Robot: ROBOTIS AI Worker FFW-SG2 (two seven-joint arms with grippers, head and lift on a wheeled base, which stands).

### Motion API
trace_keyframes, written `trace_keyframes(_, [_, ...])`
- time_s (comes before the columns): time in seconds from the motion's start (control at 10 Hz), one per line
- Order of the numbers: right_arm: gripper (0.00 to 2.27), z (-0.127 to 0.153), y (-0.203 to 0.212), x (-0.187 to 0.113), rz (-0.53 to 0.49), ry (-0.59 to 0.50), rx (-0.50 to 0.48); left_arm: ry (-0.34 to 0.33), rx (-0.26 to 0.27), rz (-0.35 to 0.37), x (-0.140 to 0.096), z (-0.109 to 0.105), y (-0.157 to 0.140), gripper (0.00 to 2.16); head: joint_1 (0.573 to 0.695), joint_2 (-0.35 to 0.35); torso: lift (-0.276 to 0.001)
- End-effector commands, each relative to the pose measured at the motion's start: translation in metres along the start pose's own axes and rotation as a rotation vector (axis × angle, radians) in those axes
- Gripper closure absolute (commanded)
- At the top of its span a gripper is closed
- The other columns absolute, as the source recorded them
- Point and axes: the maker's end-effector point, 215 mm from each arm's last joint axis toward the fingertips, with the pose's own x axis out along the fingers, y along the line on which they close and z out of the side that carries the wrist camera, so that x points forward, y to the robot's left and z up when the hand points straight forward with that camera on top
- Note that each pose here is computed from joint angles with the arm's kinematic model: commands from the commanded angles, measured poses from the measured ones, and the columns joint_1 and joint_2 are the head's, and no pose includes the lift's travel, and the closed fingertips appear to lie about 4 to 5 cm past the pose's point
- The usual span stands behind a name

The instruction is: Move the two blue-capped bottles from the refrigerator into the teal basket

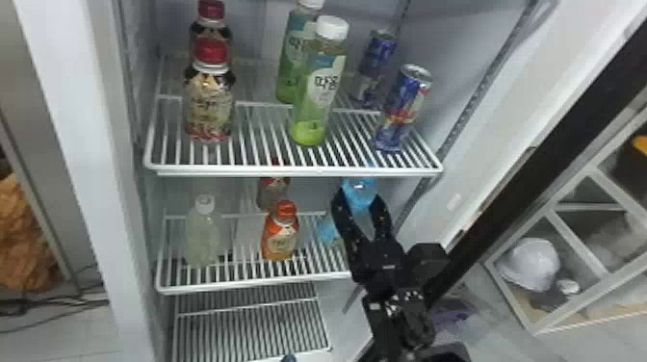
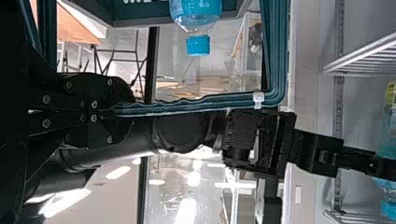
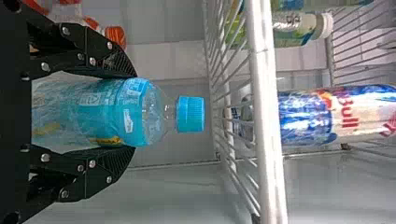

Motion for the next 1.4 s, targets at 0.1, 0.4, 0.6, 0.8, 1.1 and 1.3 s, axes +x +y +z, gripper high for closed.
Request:
trace_keyframes(0.1, [0.64, 0.006, 0.010, -0.032, 0.018, 0.028, 0.036, -0.003, -0.002, 0.001, -0.001, 0.000, 0.001, 1.17, 0.695, -0.350, -0.136])
trace_keyframes(0.4, [0.64, 0.023, 0.013, -0.059, 0.033, 0.045, 0.058, -0.001, -0.002, 0.002, -0.001, -0.001, 0.001, 1.17, 0.695, -0.350, -0.136])
trace_keyframes(0.6, [0.64, 0.033, 0.017, -0.079, 0.045, 0.069, 0.073, 0.002, -0.003, 0.000, -0.001, -0.001, 0.001, 1.17, 0.695, -0.350, -0.136])
trace_keyframes(0.8, [0.64, 0.041, 0.022, -0.102, 0.053, 0.102, 0.089, 0.000, -0.005, 0.001, -0.001, -0.002, 0.001, 1.17, 0.695, -0.350, -0.136])
trace_keyframes(1.1, [0.64, 0.060, 0.031, -0.130, 0.071, 0.136, 0.113, 0.000, -0.003, -0.001, -0.001, -0.002, 0.000, 1.17, 0.695, -0.350, -0.136])
trace_keyframes(1.3, [0.64, 0.069, 0.031, -0.147, 0.065, 0.152, 0.117, 0.001, -0.004, 0.001, -0.001, -0.002, 0.001, 1.17, 0.695, -0.350, -0.136])
